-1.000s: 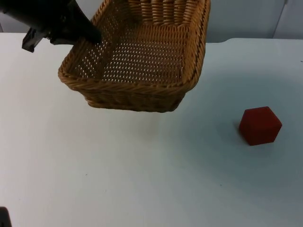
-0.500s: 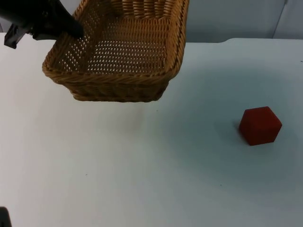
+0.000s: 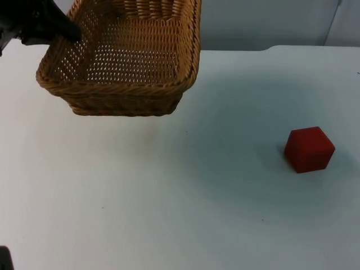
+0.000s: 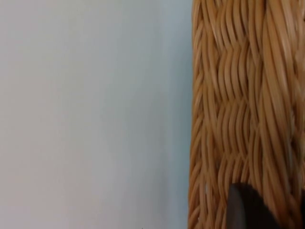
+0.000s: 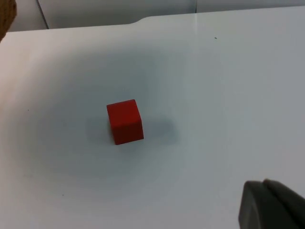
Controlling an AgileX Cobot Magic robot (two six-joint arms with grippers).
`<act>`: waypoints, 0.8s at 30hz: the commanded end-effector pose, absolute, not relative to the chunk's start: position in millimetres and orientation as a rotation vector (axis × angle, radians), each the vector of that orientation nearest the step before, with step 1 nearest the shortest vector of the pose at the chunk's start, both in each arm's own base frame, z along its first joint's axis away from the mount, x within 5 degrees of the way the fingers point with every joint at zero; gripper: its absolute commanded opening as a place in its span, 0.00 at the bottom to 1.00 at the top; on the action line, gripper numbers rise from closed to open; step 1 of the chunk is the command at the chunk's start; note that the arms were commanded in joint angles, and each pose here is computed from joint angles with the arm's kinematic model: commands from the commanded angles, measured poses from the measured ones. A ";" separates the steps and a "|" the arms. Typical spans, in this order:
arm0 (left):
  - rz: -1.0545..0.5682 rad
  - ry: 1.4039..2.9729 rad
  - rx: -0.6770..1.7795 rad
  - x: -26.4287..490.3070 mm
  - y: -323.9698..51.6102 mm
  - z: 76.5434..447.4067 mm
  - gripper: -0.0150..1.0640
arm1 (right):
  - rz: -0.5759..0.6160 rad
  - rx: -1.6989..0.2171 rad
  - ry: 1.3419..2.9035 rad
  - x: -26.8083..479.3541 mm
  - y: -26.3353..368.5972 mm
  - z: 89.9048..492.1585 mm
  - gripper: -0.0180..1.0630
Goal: Pick up the basket with the left hand and place the cube into the basket with the right hand.
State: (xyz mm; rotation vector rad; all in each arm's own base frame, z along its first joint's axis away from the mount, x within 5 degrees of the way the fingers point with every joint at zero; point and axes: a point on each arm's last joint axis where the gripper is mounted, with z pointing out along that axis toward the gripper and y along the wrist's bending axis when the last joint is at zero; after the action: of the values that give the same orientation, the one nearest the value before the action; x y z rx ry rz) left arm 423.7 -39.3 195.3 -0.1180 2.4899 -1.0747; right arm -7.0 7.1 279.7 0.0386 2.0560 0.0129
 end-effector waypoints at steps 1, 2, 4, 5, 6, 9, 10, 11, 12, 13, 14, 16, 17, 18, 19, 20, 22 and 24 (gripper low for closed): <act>-1.112 2.451 -0.118 424.0 -41.4 207.4 0.01 | 0.015 0.037 2.048 -6.5 7.3 279.2 0.01; -1.112 2.451 -0.118 424.0 -41.4 207.4 0.01 | 0.015 0.037 2.048 -6.5 7.3 279.2 0.01; -1.112 2.451 -0.118 424.0 -41.4 207.4 0.01 | 0.015 0.037 2.048 -6.5 7.3 279.2 0.01; -1.112 2.451 -0.118 424.0 -41.4 207.4 0.01 | 0.015 0.037 2.048 -6.5 7.3 279.2 0.01; -1.112 2.451 -0.118 424.0 -41.4 207.4 0.01 | 0.015 0.037 2.048 -6.5 7.3 279.2 0.01; -1.108 2.449 -0.120 424.3 -41.2 207.4 0.01 | 0.015 0.037 2.048 -6.5 7.3 279.2 0.01; -1.108 2.449 -0.120 424.3 -41.2 207.4 0.01 | 0.015 0.037 2.048 -6.5 7.3 279.2 0.01; -1.108 2.449 -0.120 424.3 -41.2 207.4 0.01 | 0.015 0.037 2.048 -6.5 7.3 279.2 0.01; -1.108 2.449 -0.120 424.3 -41.2 207.4 0.01 | 0.015 0.037 2.048 -6.5 7.3 279.2 0.01; -1.108 2.449 -0.120 424.3 -41.2 207.4 0.01 | 0.015 0.037 2.048 -6.5 7.3 279.2 0.01; -1.102 2.447 -0.124 424.7 -40.9 207.3 0.01 | 0.015 0.037 2.048 -6.5 7.3 279.2 0.01; -1.102 2.447 -0.124 424.7 -40.9 207.3 0.01 | 0.015 0.037 2.048 -6.5 7.3 279.2 0.01; -1.102 2.447 -0.124 424.7 -40.9 207.3 0.01 | 0.015 0.037 2.048 -6.5 7.3 279.2 0.01; -1.102 2.447 -0.124 424.7 -40.9 207.3 0.01 | 0.015 0.037 2.048 -6.5 7.3 279.2 0.01; -1.102 2.447 -0.124 424.7 -40.9 207.3 0.01 | 0.015 0.037 2.048 -6.5 7.3 279.2 0.01; -1.102 2.447 -0.124 424.7 -40.9 207.3 0.01 | 0.015 0.037 2.048 -6.5 7.3 279.2 0.01; -1.102 2.447 -0.124 424.7 -40.9 207.3 0.01 | 0.015 0.037 2.048 -6.5 7.3 279.2 0.01; -1.102 2.447 -0.124 424.7 -40.9 207.3 0.01 | 0.015 0.037 2.048 -6.5 7.3 279.2 0.01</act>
State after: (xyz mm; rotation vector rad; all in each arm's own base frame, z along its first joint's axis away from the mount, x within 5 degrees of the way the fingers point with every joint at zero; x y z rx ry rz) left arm 424.0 -39.0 195.3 -0.1202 2.4885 -1.0709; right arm -7.0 7.1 279.7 0.0386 2.0560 0.0129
